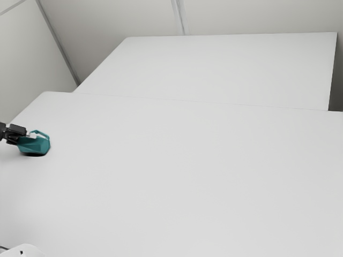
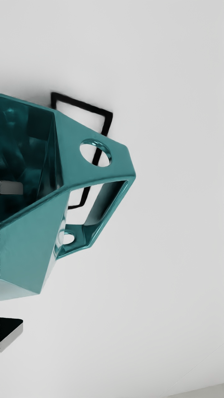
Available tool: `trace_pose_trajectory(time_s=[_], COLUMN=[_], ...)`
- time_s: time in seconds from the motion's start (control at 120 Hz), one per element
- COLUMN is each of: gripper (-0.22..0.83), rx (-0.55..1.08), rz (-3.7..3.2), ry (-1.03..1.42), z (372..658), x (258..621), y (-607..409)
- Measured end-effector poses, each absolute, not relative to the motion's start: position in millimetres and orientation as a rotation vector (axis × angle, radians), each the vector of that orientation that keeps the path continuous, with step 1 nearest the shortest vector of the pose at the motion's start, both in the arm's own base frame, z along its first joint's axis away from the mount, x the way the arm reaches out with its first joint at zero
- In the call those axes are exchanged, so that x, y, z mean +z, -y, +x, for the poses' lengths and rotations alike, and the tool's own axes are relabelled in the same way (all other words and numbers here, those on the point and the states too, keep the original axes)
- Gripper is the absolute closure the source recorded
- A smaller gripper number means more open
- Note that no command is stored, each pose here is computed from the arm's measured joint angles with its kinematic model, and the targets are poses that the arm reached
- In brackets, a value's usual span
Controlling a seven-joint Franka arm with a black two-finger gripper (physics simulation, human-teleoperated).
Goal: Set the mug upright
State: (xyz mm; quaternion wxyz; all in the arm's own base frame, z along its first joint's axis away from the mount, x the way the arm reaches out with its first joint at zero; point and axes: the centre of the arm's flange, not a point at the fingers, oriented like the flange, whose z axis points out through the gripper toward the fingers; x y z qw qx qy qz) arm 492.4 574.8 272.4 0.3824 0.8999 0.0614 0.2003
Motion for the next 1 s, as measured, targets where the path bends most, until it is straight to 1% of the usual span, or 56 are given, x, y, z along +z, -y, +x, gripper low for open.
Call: trace_pose_trajectory(time_s=[0.358, 0.467, 0.55, 0.733, 0.833, 1.0], gripper=[0.61, 0.69, 0.72, 0.73, 0.74, 0.75], rx=[0.529, 0.536, 0.545, 0.577, 0.596, 0.576], rz=[2.258, 2.248, 2.237, 2.217, 2.231, 2.307], ry=[-0.15, -0.14, -0.13, -0.096, -0.055, 0.076], z=[503.6, 509.7, 515.2, 530.5, 544.3, 587.8], x=[278.0, 281.7, 286.3, 306.0, 336.1, 403.6], y=[-565.5, -560.6, -556.1, -544.0, -531.0, -473.2])
